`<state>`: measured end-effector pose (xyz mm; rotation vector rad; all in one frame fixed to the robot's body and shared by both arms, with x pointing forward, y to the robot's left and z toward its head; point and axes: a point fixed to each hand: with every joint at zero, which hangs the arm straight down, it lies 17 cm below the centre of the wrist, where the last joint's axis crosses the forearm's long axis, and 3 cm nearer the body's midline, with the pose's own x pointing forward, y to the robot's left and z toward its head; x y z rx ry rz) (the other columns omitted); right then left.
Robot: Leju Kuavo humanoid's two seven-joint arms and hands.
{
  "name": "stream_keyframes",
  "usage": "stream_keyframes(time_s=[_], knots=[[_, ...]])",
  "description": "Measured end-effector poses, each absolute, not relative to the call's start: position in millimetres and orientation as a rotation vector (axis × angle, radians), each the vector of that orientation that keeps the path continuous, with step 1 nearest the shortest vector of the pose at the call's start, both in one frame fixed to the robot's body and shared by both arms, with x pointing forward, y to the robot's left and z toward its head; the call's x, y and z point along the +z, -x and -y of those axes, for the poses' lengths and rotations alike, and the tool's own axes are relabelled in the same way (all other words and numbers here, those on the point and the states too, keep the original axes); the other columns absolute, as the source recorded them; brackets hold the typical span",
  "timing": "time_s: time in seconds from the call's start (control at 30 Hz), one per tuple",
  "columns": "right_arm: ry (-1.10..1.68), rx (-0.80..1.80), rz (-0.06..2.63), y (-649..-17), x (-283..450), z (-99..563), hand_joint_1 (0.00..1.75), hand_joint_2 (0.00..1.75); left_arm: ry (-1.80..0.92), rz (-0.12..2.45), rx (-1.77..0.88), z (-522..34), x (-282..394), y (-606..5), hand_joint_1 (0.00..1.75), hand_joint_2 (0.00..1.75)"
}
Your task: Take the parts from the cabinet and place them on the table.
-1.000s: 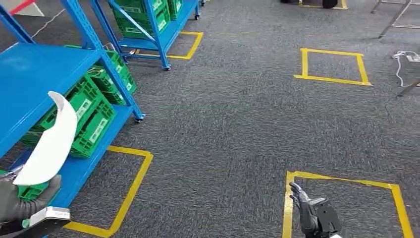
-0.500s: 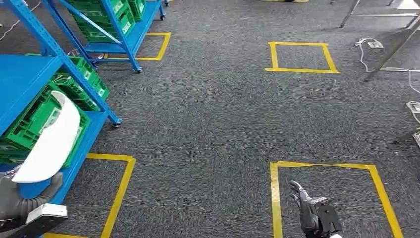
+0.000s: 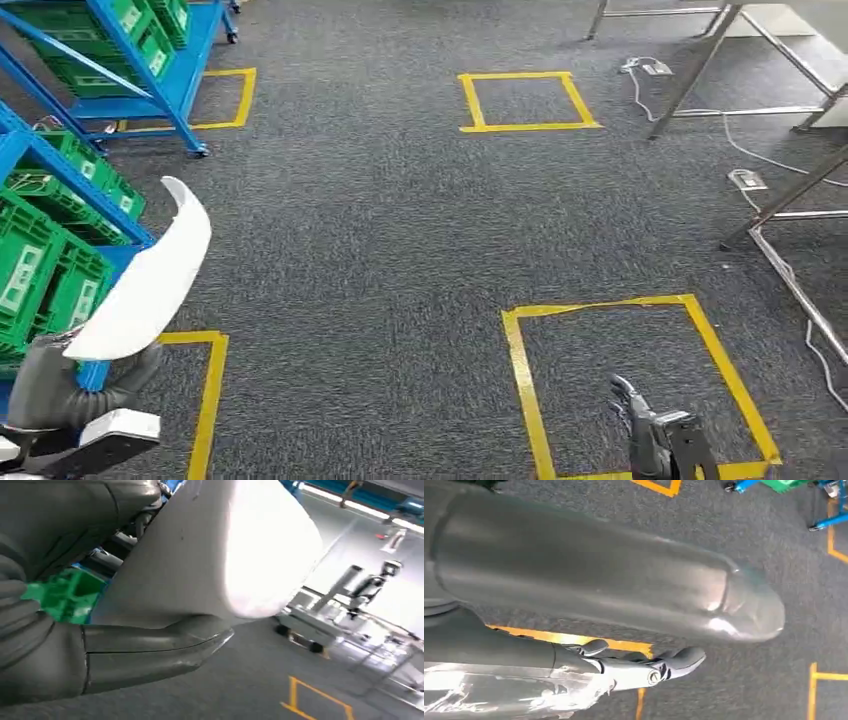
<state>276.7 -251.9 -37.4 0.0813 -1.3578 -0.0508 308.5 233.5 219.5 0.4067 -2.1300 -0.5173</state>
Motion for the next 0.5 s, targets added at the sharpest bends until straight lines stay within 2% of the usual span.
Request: stream_keyframes(time_s=[0.5], knots=[[-0.062, -0.066, 1.376, -279, -29, 264, 0.00, 0.00, -0.318, 2.145, -0.545, -214, 218, -311, 1.75, 1.75]])
